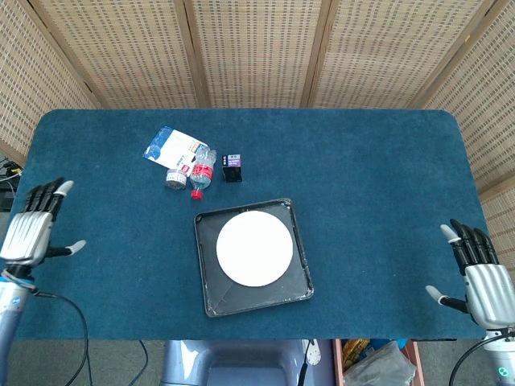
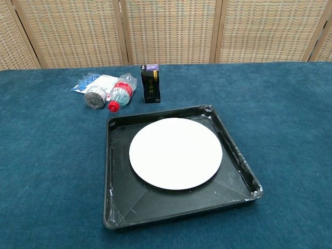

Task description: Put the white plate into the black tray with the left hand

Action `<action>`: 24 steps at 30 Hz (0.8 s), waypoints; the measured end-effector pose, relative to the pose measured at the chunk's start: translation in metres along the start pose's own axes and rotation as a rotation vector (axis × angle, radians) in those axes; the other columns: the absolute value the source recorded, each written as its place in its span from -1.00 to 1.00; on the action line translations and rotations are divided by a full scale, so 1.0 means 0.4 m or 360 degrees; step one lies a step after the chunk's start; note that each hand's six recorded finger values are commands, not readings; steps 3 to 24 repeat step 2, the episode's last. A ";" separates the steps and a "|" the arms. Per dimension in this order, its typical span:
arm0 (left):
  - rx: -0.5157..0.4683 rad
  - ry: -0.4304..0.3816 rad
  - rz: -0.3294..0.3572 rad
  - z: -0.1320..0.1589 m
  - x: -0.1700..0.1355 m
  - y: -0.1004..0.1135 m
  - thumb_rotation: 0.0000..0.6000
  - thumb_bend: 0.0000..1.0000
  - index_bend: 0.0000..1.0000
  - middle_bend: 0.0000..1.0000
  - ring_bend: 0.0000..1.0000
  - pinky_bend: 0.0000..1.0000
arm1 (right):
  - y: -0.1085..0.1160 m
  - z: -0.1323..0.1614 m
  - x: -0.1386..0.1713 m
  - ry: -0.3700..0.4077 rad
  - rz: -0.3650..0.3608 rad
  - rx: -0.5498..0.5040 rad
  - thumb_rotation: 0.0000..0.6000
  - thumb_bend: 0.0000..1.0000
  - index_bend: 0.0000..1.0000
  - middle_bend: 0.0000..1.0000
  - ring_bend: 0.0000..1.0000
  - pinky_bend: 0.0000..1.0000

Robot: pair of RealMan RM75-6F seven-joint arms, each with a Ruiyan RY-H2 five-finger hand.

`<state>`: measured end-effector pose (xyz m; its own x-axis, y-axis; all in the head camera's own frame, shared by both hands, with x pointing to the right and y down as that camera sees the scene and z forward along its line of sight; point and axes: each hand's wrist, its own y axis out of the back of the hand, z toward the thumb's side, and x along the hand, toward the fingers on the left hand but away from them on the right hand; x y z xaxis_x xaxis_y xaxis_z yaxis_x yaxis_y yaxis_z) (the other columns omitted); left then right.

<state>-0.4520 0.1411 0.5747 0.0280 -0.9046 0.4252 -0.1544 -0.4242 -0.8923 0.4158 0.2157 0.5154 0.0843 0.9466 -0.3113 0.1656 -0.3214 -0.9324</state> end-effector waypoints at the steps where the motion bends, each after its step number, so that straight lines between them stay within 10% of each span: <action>1: -0.0009 0.0035 0.0008 -0.016 -0.017 0.006 1.00 -1.00 -1.00 -1.00 -1.00 -1.00 | 0.002 -0.001 0.000 -0.0002 -0.0003 -0.0003 1.00 -1.00 -1.00 -1.00 -1.00 -1.00; 24: -0.0017 0.0061 0.0019 -0.029 -0.032 0.011 1.00 -1.00 -1.00 -1.00 -1.00 -1.00 | 0.003 -0.002 0.000 -0.0003 -0.0006 -0.0006 1.00 -1.00 -1.00 -1.00 -1.00 -1.00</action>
